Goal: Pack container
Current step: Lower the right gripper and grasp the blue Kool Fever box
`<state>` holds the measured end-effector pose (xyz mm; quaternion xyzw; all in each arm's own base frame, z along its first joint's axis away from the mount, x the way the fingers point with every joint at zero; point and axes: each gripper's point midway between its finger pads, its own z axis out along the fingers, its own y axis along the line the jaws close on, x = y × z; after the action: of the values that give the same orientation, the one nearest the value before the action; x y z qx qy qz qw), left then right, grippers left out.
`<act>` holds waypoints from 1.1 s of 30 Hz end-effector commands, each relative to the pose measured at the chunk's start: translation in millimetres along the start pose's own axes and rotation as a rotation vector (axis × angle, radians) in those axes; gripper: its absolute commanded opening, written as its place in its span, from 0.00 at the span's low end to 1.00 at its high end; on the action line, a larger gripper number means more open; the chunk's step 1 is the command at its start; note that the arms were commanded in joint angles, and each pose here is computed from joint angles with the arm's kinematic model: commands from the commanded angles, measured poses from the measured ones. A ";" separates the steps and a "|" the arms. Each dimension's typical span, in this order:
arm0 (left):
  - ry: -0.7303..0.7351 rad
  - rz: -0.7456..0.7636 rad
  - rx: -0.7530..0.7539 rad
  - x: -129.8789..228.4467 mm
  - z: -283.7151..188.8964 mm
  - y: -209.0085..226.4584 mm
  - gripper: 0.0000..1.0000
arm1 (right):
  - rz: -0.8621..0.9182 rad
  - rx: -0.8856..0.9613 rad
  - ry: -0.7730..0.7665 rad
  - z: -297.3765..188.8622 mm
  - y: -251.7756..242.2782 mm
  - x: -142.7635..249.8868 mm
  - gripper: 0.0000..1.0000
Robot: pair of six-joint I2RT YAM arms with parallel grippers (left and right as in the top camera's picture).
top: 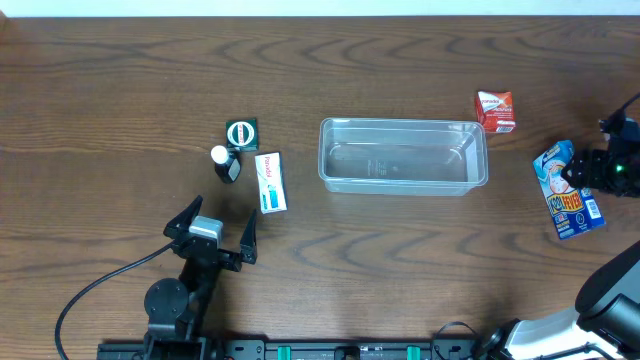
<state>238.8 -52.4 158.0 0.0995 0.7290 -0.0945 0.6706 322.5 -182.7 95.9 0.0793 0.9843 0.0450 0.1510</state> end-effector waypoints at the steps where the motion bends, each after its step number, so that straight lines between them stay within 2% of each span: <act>1: 0.044 -0.003 0.010 14.8 0.4 -1.2 0.98 | -0.060 -0.016 0.007 1.9 10.9 -3.8 0.68; 4: 0.044 -0.003 0.010 14.8 0.4 -1.2 0.98 | -0.080 -0.003 0.034 3.0 13.9 -0.2 0.63; 8: 0.044 -0.003 0.010 14.8 0.4 -1.2 0.98 | -0.103 -0.001 0.057 3.8 16.4 4.1 0.63; 13: 0.044 -0.003 0.010 14.8 0.4 -1.2 0.98 | -0.108 0.029 0.091 3.4 11.2 10.9 0.56; 17: 0.044 -0.003 0.010 14.8 0.4 -1.2 0.98 | -0.104 0.025 0.106 3.9 12.3 15.1 0.55; 23: 0.044 -0.003 0.010 14.8 0.4 -1.2 0.98 | -0.090 0.067 0.146 7.8 5.1 25.5 0.41; 33: 0.044 -0.003 0.010 14.8 0.4 -1.2 0.98 | -0.084 0.080 0.150 7.8 2.7 26.2 0.34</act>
<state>238.8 -52.4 158.0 0.0995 0.7290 -0.0945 0.6706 303.6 -177.0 86.4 0.0398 0.9956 0.0043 0.0849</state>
